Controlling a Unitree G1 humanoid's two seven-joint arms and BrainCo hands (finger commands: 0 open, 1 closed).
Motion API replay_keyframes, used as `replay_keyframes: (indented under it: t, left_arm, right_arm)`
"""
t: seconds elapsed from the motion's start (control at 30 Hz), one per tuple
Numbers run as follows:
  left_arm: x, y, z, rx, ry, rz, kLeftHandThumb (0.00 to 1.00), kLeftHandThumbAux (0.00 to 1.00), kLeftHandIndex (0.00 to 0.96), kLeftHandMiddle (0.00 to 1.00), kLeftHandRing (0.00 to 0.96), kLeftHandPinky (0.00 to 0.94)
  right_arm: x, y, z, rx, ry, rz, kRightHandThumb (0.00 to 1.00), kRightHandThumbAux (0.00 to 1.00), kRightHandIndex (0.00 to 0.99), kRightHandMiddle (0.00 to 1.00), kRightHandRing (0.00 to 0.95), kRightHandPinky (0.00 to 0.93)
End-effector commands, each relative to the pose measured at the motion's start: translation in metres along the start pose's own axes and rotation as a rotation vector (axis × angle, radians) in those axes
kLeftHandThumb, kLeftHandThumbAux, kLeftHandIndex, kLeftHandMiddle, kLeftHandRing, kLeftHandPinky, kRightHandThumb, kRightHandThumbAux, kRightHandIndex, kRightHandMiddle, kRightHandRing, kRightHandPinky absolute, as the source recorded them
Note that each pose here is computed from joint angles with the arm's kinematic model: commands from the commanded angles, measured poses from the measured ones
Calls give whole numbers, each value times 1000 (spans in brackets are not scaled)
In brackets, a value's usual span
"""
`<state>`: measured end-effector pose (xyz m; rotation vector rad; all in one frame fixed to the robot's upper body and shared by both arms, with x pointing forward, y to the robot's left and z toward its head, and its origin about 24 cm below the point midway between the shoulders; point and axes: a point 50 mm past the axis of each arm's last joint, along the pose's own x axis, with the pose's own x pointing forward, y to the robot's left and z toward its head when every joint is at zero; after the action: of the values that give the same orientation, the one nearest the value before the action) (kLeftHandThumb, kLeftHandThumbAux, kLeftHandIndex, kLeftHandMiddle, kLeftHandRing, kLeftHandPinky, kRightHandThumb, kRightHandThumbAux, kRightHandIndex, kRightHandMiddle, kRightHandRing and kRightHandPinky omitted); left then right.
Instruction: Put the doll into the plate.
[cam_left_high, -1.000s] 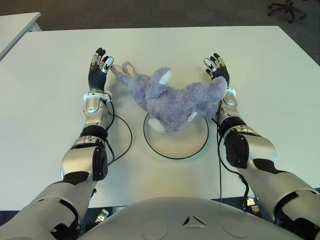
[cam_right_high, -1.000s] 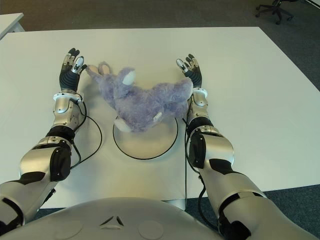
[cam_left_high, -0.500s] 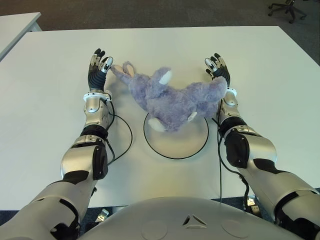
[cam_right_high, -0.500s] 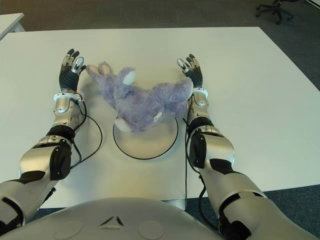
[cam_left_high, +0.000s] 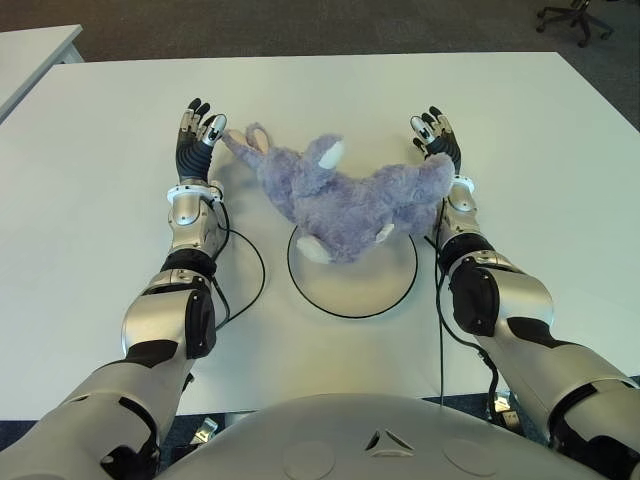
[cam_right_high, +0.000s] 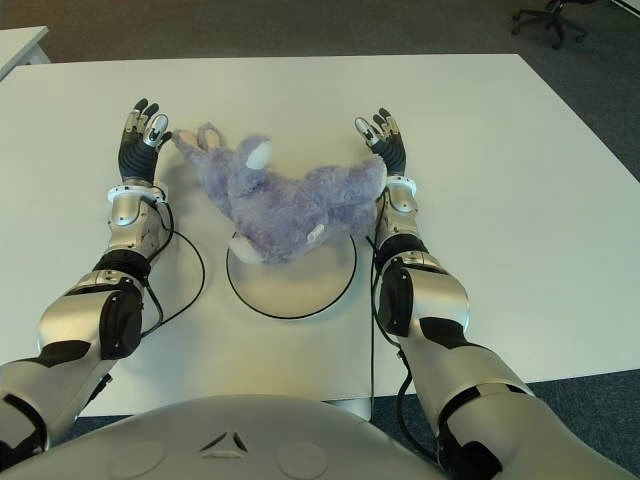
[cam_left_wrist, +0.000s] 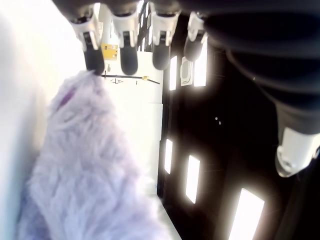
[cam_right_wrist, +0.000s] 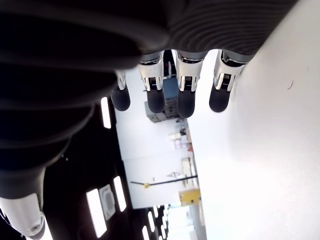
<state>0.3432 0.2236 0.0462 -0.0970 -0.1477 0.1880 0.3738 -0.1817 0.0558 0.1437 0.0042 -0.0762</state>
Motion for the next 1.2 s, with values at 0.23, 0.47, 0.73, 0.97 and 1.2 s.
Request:
replay_keyframes:
  t: [0.23,0.47,0.73,0.97,1.2]
  left_arm:
    - [-13,-1,-23,14,116,1,50,561,0,120,145,172]
    - [-15,-2,-26,24,131,-7,65,605,0,137,159,175]
    - [-17,-4,-30,32,153,-19,79,642,0,131,145,160]
    - [-19,-6,-33,25,174,-26,101,645,0,131,149,162]
    - [-20,-7,-35,28,179,-32,97,638,0,126,145,161]
  right_arm:
    - [-20,-8,-40,24,157,-37,79,611,33,80,76,92]
    - [-19,-7,-39,28,156,-35,82,613,34,81,76,92]
    - [-19,-7,-40,29,158,-33,78,616,31,69,64,72]
    - [-20,-6,-40,34,157,-36,72,611,34,64,59,77]
    - [-20,-5,-40,30,156,-37,68,613,33,65,61,78]
